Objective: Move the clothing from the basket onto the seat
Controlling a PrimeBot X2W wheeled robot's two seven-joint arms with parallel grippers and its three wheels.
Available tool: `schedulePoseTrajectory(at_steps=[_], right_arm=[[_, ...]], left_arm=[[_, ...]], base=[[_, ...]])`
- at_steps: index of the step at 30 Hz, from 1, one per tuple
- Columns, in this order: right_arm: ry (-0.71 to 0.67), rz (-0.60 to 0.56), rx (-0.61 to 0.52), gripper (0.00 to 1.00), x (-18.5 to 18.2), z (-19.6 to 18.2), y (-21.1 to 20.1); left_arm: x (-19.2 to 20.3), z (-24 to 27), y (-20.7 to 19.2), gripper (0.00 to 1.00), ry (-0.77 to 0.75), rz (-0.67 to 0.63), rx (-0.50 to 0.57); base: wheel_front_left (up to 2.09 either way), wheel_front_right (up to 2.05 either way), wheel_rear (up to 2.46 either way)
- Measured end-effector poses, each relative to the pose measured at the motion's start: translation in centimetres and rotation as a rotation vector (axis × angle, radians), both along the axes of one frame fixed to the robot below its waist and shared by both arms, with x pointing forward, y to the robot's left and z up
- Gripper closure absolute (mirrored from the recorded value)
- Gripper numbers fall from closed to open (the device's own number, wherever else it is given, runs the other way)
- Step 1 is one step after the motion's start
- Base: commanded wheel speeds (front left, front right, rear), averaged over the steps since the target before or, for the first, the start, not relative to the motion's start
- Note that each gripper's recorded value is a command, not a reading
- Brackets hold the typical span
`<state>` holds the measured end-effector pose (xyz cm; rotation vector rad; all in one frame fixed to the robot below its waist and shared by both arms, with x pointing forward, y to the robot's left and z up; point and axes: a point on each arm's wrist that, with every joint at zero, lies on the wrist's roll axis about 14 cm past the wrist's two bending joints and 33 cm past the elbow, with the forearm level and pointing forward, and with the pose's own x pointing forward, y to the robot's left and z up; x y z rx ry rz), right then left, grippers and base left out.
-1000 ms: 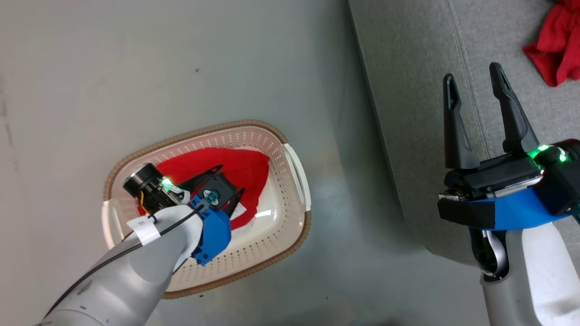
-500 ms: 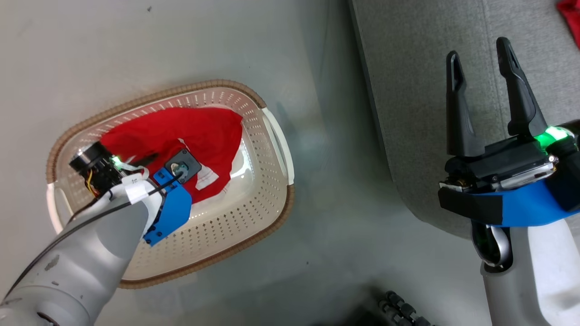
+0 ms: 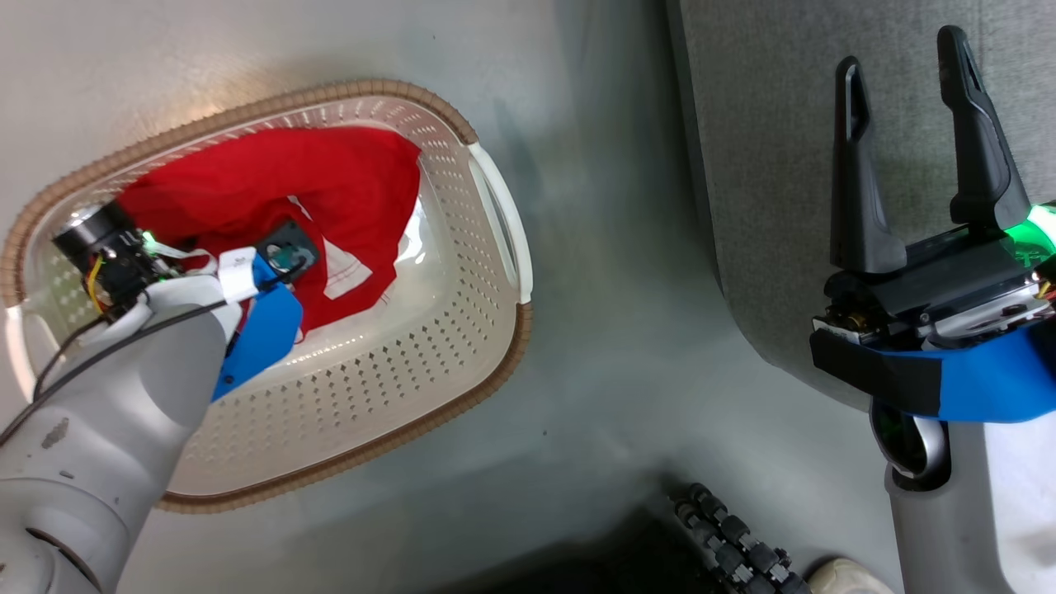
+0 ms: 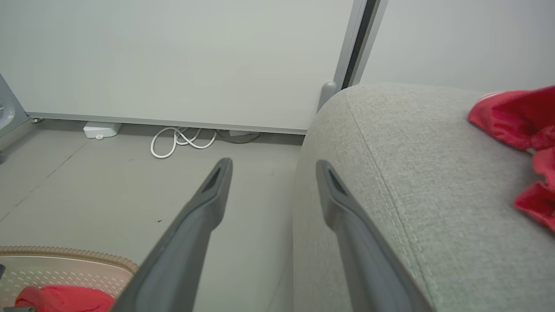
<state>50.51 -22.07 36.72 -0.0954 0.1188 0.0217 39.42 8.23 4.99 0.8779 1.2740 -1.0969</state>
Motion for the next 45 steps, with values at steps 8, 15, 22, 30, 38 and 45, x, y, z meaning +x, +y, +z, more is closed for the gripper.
schedulePoseTrajectory(at_steps=[8, 15, 22, 30, 38, 45], right_arm=[[0.026, 0.000, -0.022, 0.00, -0.1, -1.4, -0.3], [0.039, -0.006, -0.041, 0.00, -0.4, -2.0, -0.6], [0.043, -0.004, -0.048, 0.00, -0.5, -2.1, -0.6], [0.020, -0.005, -0.050, 0.00, -0.3, -1.1, -0.6], [-0.024, 0.007, -0.036, 0.00, 0.2, 0.8, 0.0], [-0.072, 0.019, -0.019, 0.00, 0.4, 3.1, 0.7]], left_arm=[[-0.3, -2.2, 0.1, 0.00, 0.029, -0.023, 0.040], [-0.6, -2.9, -0.1, 0.00, 0.039, -0.025, 0.063], [-0.5, -2.8, -1.0, 1.00, 0.036, -0.021, 0.048], [-0.3, -1.8, -2.1, 1.00, 0.026, -0.004, -0.011], [0.4, 1.1, -3.7, 1.00, -0.010, 0.056, -0.112], [0.5, 4.7, -5.2, 1.00, -0.043, 0.104, -0.198]], base=[[0.00, 0.00, 0.00], [0.00, 0.00, 0.00], [0.00, 0.00, 0.00], [0.00, 0.00, 0.00], [0.00, 0.00, 0.00], [0.00, 0.00, 0.00]])
